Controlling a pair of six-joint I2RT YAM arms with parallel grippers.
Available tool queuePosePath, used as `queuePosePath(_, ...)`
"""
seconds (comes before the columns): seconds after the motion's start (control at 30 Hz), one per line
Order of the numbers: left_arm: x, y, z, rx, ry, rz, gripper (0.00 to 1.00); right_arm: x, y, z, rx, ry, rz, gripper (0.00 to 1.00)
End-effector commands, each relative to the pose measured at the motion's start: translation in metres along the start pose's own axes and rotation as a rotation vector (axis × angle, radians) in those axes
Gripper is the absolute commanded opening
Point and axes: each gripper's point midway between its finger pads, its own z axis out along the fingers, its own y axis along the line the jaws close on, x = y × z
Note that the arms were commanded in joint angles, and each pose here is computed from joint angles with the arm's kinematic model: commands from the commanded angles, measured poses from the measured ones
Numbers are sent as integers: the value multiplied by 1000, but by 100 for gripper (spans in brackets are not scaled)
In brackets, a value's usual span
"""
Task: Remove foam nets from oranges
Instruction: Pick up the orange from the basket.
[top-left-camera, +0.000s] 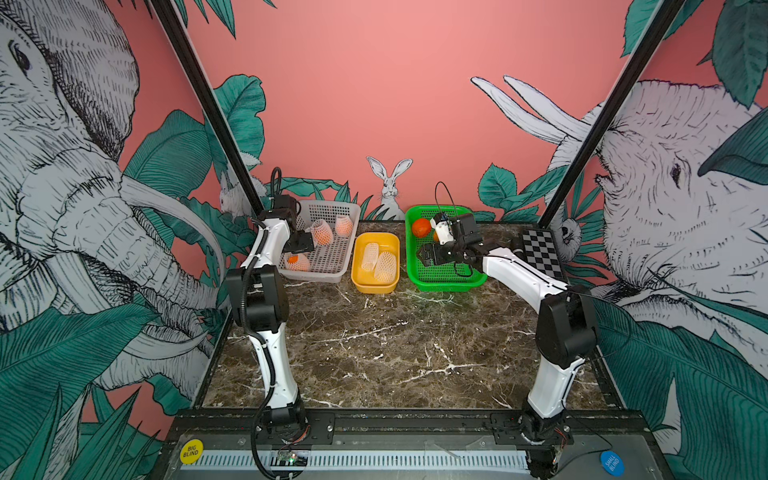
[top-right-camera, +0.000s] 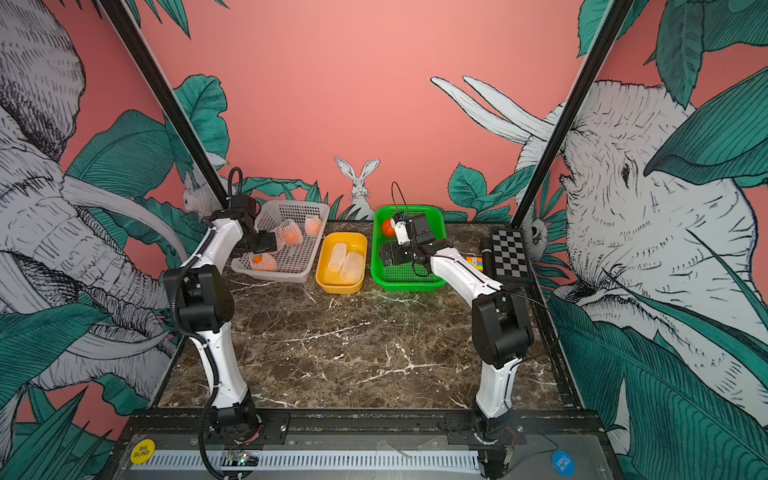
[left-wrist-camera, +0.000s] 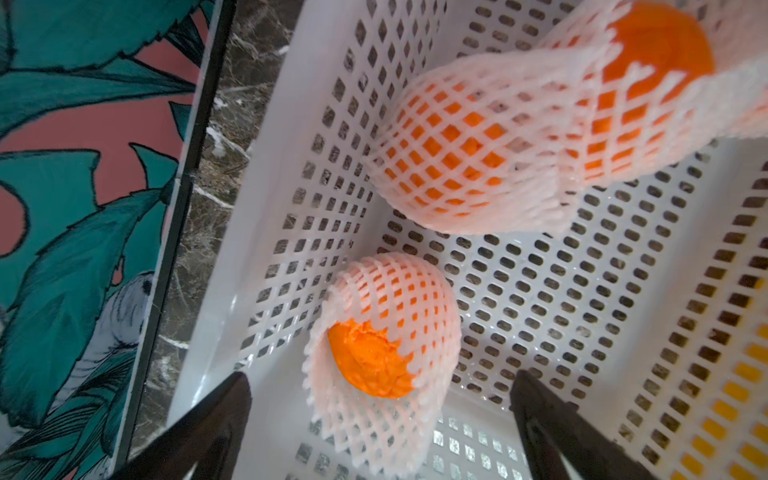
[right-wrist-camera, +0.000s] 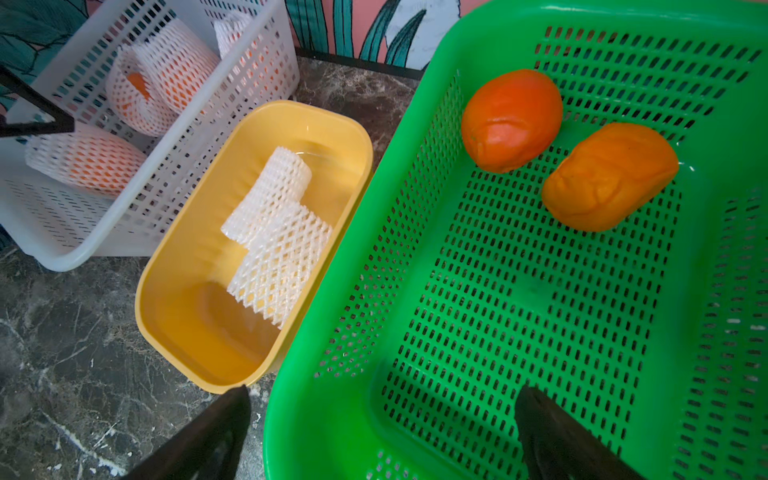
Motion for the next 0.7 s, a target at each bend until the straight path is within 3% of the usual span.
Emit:
queuePosePath(0.0, 8, -2, -3, 17, 26, -14, 99, -18, 5, -10, -15, -52, -7, 99)
queuePosePath(0.67, 23, -10, 46, 24, 112, -13, 93, -14, 5, 0, -23, -29, -3, 99)
